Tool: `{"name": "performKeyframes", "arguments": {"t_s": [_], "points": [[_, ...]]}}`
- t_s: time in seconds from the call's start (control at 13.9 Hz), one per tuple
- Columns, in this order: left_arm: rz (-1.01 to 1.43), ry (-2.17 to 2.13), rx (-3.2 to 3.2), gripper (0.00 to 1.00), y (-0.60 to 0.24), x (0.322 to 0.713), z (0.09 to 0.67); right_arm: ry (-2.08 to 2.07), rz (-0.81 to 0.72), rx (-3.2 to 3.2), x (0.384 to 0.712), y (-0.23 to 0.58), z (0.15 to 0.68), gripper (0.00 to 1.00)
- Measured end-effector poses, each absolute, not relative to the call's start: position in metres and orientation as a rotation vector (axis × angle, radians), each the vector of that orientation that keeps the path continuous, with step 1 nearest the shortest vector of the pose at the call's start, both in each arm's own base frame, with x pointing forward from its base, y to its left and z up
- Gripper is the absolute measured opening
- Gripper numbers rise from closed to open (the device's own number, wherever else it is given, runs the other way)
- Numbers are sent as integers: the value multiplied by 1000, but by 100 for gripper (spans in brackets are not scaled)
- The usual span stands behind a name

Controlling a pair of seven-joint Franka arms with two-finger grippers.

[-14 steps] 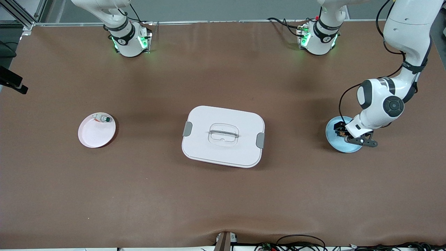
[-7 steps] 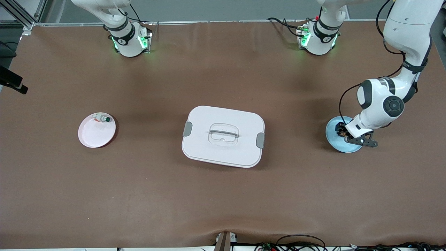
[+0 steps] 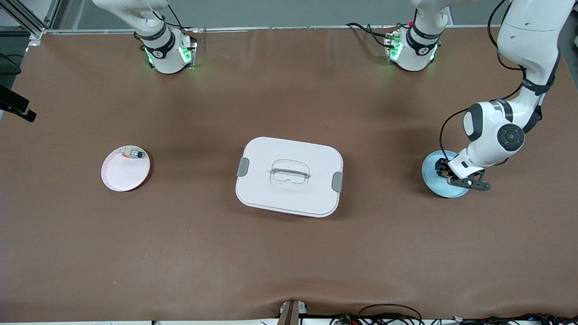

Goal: Transfer orange switch to right arm and place
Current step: 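Close the left gripper on the black-orange switch, then lift the switch with the left gripper and carry it toward the box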

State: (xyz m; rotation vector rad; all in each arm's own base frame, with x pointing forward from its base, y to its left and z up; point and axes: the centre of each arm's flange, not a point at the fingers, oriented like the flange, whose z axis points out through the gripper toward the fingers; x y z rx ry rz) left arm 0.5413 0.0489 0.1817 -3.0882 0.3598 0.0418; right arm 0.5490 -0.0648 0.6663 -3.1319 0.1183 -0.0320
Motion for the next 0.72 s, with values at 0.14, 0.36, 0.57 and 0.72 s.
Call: {"name": "performKeyframes", "arguments": {"t_s": [0.14, 0.36, 0.57, 0.72], "points": [[29, 359, -3086, 72, 49, 543, 188, 118, -32, -3132, 549, -65, 666, 100], [44, 357, -3086, 72, 50, 543, 198, 119, -32, -3132, 549, -65, 666, 100], [66, 355, -3086, 72, 50, 543, 210, 119, -31, -3132, 549, -65, 666, 100], [98, 352, -3086, 72, 50, 542, 220, 119, -31, -3132, 549, -65, 666, 100]]}}
